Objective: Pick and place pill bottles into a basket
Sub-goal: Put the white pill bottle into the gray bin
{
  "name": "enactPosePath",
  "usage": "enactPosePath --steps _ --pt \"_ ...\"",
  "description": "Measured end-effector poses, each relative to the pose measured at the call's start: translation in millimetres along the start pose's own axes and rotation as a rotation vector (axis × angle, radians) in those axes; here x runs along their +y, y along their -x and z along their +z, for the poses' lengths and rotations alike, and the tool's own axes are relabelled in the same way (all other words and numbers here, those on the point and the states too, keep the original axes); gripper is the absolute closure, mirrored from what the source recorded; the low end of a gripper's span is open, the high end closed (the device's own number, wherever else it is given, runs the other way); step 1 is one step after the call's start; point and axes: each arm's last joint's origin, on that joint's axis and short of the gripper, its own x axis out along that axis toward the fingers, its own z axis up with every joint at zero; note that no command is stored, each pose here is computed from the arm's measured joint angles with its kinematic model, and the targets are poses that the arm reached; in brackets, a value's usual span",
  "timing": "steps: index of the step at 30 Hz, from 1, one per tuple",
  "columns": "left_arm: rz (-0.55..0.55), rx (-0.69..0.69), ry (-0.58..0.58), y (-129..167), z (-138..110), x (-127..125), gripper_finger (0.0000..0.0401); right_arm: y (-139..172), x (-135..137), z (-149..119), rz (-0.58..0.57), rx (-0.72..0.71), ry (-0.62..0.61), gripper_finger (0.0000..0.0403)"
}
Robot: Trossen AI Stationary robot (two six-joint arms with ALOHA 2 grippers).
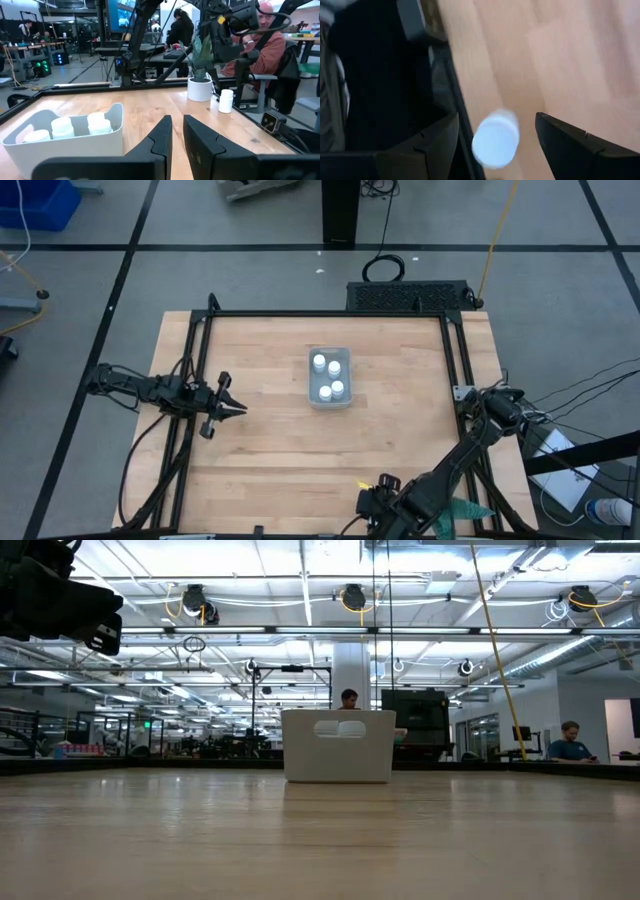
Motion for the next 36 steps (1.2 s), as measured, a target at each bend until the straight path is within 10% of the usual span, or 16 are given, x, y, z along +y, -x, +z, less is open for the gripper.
enactPosePath --steps 36 --pt "0.000 0.002 0.005 0 0 0 0.0350 -22 -6 -16 -0.028 0.090 0.084 0.0170"
